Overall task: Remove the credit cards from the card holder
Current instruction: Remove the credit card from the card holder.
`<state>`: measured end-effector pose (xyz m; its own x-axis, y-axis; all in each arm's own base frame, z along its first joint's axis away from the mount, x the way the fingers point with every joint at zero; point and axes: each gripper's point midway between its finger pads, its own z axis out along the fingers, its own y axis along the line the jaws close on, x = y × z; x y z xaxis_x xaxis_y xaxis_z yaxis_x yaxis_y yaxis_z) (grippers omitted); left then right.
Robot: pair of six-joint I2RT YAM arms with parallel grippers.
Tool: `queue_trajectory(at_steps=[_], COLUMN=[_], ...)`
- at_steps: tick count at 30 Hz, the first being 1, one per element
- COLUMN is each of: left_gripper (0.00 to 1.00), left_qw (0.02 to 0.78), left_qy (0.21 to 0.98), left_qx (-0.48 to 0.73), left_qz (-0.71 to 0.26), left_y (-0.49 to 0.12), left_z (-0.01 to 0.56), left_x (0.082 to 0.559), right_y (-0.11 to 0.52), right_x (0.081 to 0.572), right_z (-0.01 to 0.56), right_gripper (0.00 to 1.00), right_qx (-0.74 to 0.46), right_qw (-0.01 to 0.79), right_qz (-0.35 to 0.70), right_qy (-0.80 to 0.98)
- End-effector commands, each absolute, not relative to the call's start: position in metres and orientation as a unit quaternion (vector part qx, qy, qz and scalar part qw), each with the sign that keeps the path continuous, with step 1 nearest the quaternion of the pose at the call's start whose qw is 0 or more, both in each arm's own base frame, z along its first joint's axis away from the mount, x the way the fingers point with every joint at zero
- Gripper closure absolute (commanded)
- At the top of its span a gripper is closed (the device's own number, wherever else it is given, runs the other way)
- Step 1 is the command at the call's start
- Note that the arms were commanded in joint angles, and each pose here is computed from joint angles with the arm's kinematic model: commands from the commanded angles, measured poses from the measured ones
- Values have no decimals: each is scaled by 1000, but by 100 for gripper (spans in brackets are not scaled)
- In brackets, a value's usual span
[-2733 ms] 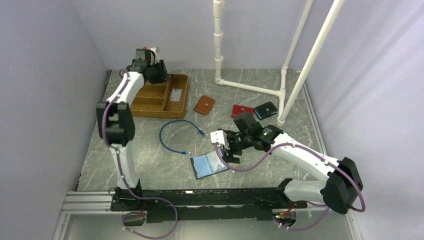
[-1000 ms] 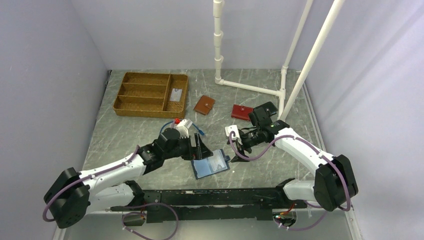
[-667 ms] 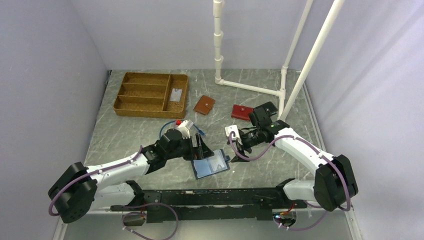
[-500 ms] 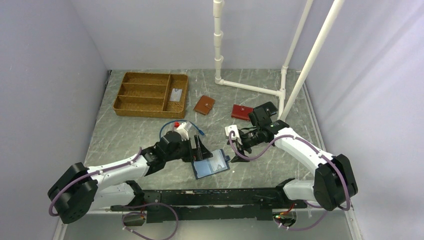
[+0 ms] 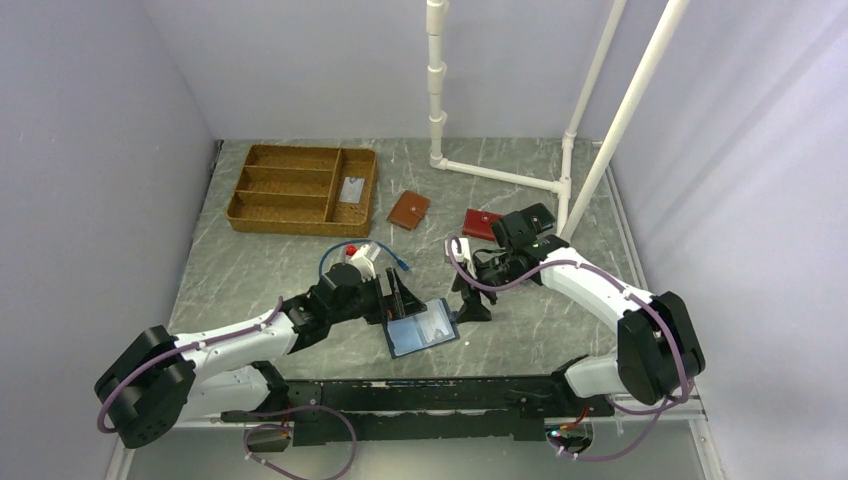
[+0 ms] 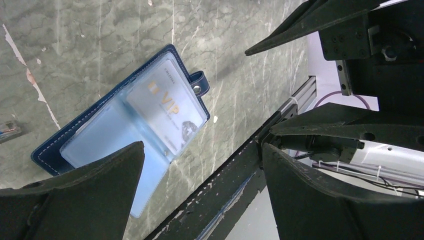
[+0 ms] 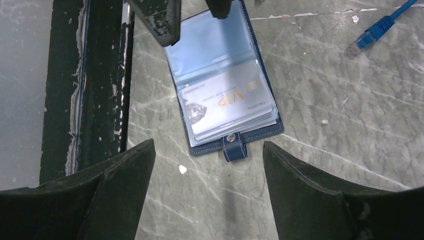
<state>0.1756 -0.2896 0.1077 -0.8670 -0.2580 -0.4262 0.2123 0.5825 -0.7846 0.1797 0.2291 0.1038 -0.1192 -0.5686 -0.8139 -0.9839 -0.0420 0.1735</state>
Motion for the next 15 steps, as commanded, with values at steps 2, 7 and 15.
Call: queue_trajectory(at_steps=[2, 7, 15], left_gripper=[8, 9, 16], left_qw=[270, 264, 249], left_qy=[837, 836, 835], left_qx=[-22, -23, -32], left_qz=[-475, -480, -490], left_y=[-296, -299, -308], left_z=[121, 120, 116], left_x=[182, 181, 184], right_y=[244, 247, 260], right_x=[197, 216, 222], right_z=[121, 116, 99], right_gripper=[20, 22, 39], right_qx=[-573, -518, -467], right_qw=[285, 274, 230], right_qz=[402, 387, 389], right_qy=[655, 712, 760])
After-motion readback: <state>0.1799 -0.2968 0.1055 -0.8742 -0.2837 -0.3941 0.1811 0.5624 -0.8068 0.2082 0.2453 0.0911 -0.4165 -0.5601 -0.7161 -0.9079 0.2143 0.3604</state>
